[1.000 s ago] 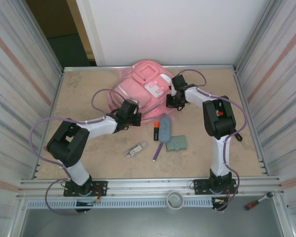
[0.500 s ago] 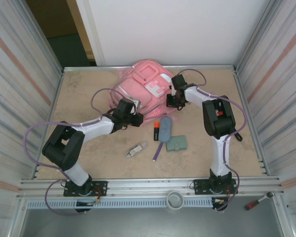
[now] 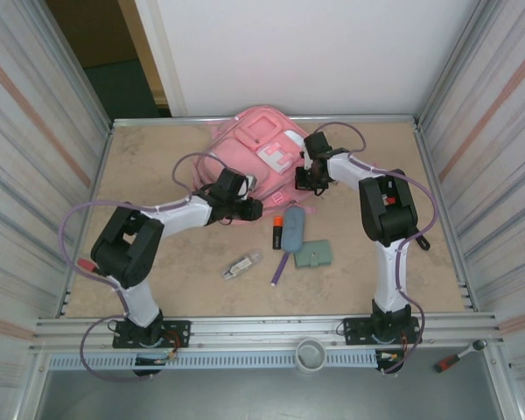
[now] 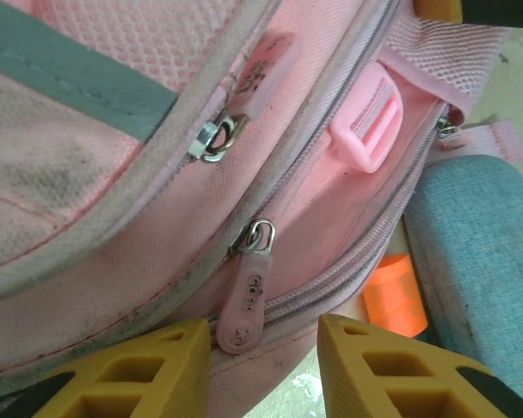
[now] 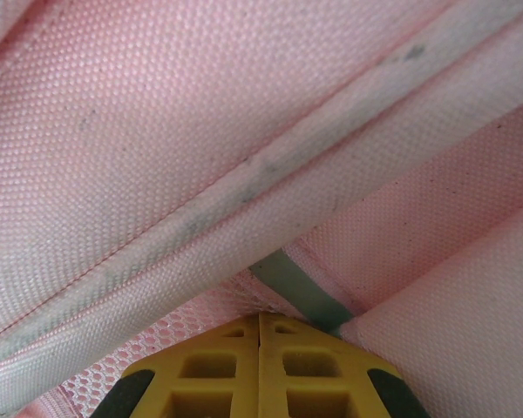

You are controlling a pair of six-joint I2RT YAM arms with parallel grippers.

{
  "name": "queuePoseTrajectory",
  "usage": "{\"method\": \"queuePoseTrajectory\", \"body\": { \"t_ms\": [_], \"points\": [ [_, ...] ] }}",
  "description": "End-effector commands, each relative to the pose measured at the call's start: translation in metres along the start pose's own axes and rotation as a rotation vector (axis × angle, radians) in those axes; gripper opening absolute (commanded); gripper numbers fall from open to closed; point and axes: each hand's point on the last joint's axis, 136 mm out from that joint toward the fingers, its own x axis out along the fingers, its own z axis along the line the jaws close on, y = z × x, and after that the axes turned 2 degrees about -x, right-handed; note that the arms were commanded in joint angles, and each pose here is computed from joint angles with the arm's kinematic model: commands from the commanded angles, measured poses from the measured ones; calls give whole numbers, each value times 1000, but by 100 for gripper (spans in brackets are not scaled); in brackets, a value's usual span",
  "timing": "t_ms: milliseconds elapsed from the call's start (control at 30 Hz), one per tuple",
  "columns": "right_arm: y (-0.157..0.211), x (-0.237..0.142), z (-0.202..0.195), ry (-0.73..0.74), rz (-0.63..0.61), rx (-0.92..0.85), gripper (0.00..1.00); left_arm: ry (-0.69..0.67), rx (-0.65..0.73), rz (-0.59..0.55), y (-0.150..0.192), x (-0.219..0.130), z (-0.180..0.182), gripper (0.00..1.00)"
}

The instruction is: Pack the student bag

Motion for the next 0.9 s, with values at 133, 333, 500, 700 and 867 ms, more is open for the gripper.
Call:
{"method": "queuePoseTrajectory", "body": {
  "t_ms": [133,333,500,700,867],
  "points": [
    [35,20,-31,113,129,2,3,-6,-15,47,0,18,4,37],
    [38,22,-30,109,138,-2,3,-25,-8,65,-4,28,6,34],
    [41,24,-25,100,145,-15,2,-141,-10,100,3,37,19,35],
    [45,26,-21,98,154,-28,2,-288,5,123,16,53,35,34],
    [47,26,-19,100,158,-37,2,-331,-5,110,17,61,43,21]
  ]
}}
